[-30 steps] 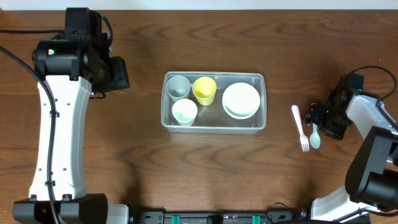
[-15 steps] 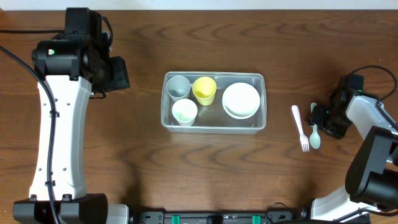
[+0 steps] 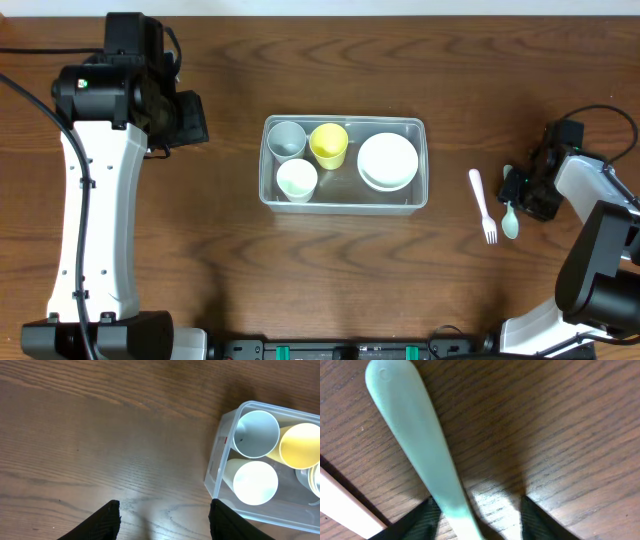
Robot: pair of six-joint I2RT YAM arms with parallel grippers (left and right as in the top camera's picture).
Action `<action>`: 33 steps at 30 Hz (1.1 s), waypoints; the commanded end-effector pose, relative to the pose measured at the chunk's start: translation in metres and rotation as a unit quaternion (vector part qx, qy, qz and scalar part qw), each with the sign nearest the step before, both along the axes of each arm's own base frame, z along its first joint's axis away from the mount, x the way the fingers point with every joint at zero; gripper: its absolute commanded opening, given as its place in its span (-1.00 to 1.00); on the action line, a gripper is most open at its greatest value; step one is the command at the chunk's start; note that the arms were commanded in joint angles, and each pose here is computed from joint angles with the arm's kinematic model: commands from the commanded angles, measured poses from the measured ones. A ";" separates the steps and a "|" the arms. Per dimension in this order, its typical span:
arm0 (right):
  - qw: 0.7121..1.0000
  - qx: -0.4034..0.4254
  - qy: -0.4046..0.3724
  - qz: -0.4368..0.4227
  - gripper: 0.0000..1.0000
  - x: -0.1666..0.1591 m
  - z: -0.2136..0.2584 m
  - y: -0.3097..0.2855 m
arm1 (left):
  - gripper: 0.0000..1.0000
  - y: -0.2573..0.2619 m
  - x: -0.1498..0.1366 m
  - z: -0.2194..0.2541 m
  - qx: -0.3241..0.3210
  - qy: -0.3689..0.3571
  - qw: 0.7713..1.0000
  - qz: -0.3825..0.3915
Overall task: Pack container
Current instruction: 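Lower the right gripper and grasp the mint-green spoon handle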
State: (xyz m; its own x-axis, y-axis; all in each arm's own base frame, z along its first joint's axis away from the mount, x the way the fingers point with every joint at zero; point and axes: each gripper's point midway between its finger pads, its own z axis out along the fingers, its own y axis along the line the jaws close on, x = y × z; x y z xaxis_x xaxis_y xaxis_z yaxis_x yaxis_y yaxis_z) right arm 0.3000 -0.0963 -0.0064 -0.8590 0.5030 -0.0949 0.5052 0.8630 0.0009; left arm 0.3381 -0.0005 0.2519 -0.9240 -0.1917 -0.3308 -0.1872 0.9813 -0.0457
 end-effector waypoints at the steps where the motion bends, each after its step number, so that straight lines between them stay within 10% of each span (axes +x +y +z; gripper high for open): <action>1: 0.999 0.022 0.041 -0.003 -0.10 -0.021 -0.022 0.007 | 0.16 0.000 -0.001 -0.004 -0.003 0.008 1.000 0.004; 8: 0.999 0.022 0.042 -0.003 -0.49 -0.021 -0.022 0.007 | 0.16 0.000 -0.001 -0.004 -0.003 0.008 1.000 0.004; 33: 0.999 0.040 0.016 -0.001 -0.98 -0.006 -0.005 0.012 | 0.16 0.000 -0.001 -0.004 -0.003 0.008 1.000 0.004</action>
State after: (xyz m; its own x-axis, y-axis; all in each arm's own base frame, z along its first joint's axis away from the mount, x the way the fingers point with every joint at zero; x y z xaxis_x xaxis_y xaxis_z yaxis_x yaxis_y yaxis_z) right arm 0.2988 -0.0956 -0.0057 -0.8609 0.5013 -0.0865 0.5031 0.8642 0.0014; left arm 0.3381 -0.0005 0.2519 -0.9240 -0.1917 -0.3308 -0.1872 0.9813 -0.0457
